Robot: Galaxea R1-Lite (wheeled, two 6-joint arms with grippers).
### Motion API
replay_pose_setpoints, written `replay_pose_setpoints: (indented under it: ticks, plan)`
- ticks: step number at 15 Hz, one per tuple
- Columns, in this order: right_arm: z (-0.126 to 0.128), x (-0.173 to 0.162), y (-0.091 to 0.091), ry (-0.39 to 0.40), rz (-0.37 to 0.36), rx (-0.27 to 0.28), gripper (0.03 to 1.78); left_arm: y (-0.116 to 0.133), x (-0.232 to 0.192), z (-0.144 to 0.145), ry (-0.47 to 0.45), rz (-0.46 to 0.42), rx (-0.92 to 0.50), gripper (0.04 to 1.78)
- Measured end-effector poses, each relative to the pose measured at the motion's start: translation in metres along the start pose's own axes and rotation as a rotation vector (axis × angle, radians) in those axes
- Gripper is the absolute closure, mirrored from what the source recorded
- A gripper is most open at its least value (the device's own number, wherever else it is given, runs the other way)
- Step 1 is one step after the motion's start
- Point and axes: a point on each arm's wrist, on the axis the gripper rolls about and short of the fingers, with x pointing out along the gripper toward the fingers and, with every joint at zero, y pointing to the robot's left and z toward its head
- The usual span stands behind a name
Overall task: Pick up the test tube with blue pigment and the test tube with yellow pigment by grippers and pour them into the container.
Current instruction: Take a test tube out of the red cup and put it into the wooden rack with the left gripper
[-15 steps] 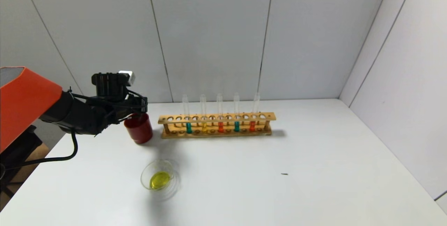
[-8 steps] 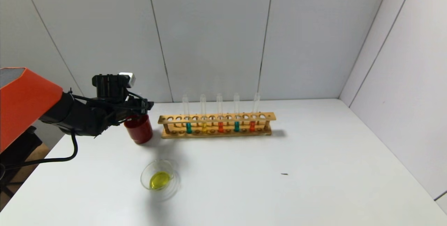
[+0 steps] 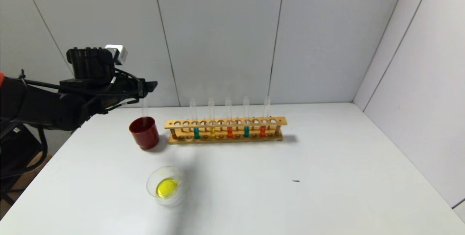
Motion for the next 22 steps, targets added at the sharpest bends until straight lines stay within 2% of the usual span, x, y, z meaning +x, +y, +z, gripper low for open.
replay_pose_setpoints:
  ticks: [4, 7, 10, 16, 22]
  plan:
    - [0.0, 0.0, 0.0, 0.0, 0.001, 0.0, 0.06, -0.066, -0.05, 0.004, 0.032, -0.2, 0.034, 0.07]
    - [0.0, 0.0, 0.0, 0.0, 0.001, 0.0, 0.06, -0.082, -0.062, -0.011, 0.06, -0.251, 0.047, 0.07]
    - [0.0, 0.0, 0.0, 0.0, 0.001, 0.0, 0.06, -0.088, -0.055, -0.03, 0.043, -0.258, 0.054, 0.07]
    - [0.0, 0.0, 0.0, 0.0, 0.001, 0.0, 0.06, -0.098, -0.02, -0.067, 0.054, -0.178, 0.063, 0.07]
    - [0.0, 0.0, 0.0, 0.0, 0.001, 0.0, 0.06, -0.102, 0.015, -0.079, 0.073, -0.157, 0.062, 0.07]
